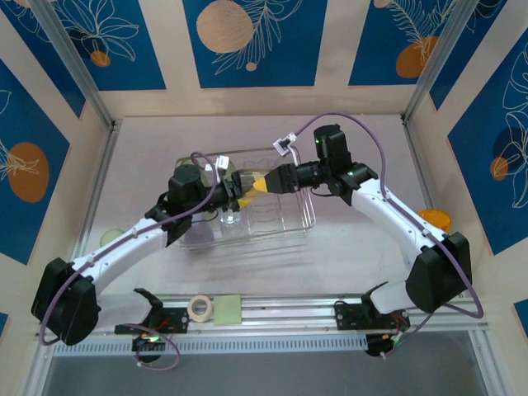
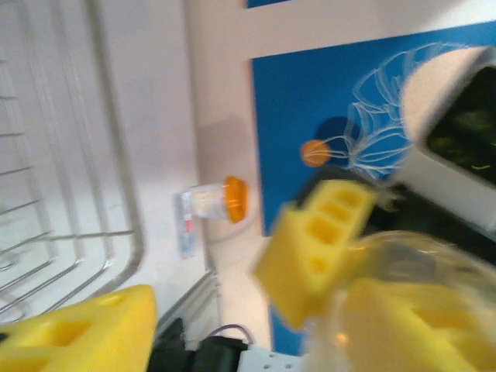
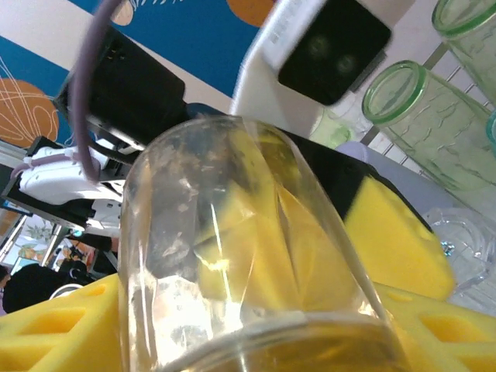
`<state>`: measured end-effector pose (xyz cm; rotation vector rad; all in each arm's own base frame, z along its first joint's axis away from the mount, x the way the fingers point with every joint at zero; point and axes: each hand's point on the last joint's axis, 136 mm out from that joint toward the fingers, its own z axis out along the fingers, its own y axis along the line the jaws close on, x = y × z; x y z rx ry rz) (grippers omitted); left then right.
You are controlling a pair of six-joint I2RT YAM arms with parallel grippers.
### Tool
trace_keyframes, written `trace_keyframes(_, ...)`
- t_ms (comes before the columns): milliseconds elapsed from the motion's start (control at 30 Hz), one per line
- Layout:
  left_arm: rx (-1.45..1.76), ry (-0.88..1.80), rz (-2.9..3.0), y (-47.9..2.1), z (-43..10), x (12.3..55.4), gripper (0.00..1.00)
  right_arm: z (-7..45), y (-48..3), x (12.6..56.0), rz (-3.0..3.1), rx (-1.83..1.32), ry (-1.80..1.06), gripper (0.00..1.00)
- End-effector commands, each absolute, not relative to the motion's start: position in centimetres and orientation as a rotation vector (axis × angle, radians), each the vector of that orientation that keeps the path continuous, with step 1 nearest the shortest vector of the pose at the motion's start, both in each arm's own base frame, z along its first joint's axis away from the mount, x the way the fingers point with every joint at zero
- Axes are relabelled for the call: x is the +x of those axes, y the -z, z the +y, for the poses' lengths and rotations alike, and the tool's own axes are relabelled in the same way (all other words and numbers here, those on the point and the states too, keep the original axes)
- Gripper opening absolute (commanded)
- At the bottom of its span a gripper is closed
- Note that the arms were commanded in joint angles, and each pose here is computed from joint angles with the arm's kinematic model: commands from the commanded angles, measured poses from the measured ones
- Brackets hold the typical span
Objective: Load the cups into the dish rack
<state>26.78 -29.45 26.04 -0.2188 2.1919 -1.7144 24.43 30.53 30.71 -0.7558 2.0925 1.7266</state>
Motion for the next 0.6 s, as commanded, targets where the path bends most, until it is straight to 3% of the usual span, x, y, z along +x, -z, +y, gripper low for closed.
trace_keyframes(0,-0.217,1.442,2.309,-24.1,-27.3,26.5,0.85,30.2,-30.8,23.9,2.115,-0.802,-1.665,0.16)
trace_keyframes(67,-0.226,1.341,2.340,-23.6,-26.3,26.5,0.91,29.7,-30.4,24.1,2.154,-0.785,-1.608,0.05)
trace_keyframes(133,-0.244,1.262,2.350,-23.3,-25.2,26.5,0.95,29.0,-29.8,24.5,2.203,-0.748,-1.530,0.00)
trace_keyframes(233,-0.265,1.214,2.328,-23.6,-24.2,26.5,1.00,28.1,-29.4,24.7,2.235,-0.723,-1.468,0.00)
trace_keyframes(567,-0.246,1.274,2.269,-24.6,-24.0,25.9,1.00,25.7,-28.8,25.6,2.249,-0.587,-1.409,0.00)
